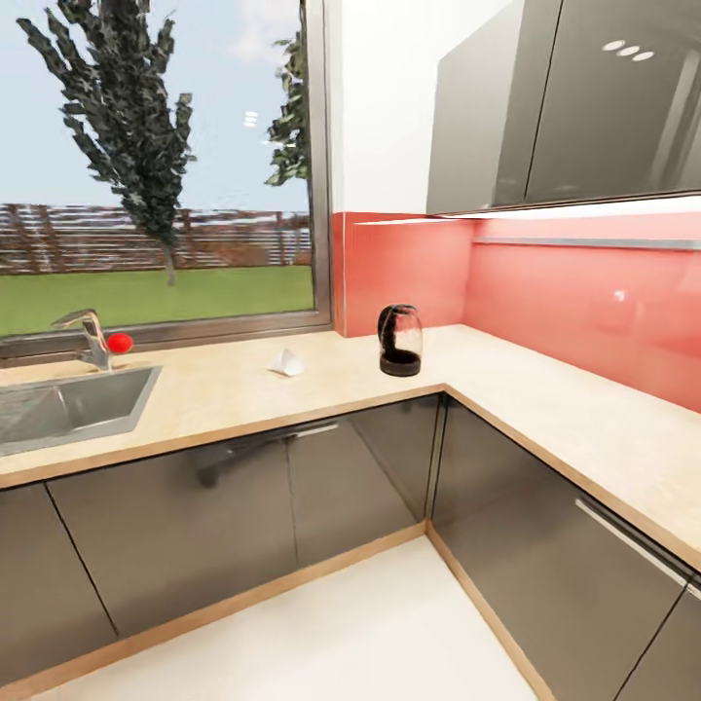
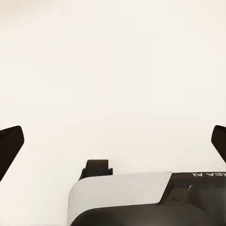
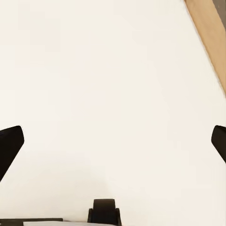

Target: Set up a coffee station on the kitchen countertop: keep the coffee maker on the countertop, move the bottle of coffee from the kitchen shelf to the counter next to the coffee maker, place a paper coffee filter on top of the coffee maker, put the saucer next to the coffee maker with the coffee cup on the saucer, and place the electric kettle next to the coffee maker.

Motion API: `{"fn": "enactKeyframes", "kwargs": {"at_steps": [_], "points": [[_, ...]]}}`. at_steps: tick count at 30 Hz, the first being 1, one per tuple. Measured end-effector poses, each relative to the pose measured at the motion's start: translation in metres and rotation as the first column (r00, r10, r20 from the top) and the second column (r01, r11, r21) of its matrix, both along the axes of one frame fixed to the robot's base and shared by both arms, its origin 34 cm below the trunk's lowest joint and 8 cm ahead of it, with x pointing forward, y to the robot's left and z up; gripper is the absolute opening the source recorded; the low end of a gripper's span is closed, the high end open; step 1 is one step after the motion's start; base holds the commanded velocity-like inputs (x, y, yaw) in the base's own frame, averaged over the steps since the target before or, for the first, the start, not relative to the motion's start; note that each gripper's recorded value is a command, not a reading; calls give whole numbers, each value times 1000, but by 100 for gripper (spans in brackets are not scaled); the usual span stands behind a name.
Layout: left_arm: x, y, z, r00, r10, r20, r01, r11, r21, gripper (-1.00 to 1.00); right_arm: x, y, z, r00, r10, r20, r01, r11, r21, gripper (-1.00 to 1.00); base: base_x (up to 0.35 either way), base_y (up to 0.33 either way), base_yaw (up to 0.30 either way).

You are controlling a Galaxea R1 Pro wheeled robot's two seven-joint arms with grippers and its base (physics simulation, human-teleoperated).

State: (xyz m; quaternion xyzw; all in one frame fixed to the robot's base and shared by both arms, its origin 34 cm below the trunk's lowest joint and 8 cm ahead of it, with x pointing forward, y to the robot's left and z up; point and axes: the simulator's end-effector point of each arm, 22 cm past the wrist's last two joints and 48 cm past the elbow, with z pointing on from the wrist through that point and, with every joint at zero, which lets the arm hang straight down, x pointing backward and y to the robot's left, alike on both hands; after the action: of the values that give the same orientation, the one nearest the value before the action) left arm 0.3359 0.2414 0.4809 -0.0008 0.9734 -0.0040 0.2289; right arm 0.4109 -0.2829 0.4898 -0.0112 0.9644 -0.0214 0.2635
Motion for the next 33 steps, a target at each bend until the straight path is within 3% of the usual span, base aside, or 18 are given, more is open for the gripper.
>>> {"fn": "enactKeyframes", "kwargs": {"at_steps": [10, 25, 33], "points": [[0, 0, 0, 1000, -1, 0, 1, 1000, 0, 100, 0, 6, 0, 998, 65, -3, -65, 998, -16, 100, 0, -2, 274], [0, 0, 0, 1000, -1, 0, 1, 1000, 0, 100, 0, 6, 0, 997, 71, -3, -72, 997, -18, 100, 0, -3, 272], [0, 0, 0, 1000, -1, -1, 1, 1000, 0, 100, 0, 7, 0, 997, 72, -3, -72, 997, -17, 100, 44, -219, 150]]}}
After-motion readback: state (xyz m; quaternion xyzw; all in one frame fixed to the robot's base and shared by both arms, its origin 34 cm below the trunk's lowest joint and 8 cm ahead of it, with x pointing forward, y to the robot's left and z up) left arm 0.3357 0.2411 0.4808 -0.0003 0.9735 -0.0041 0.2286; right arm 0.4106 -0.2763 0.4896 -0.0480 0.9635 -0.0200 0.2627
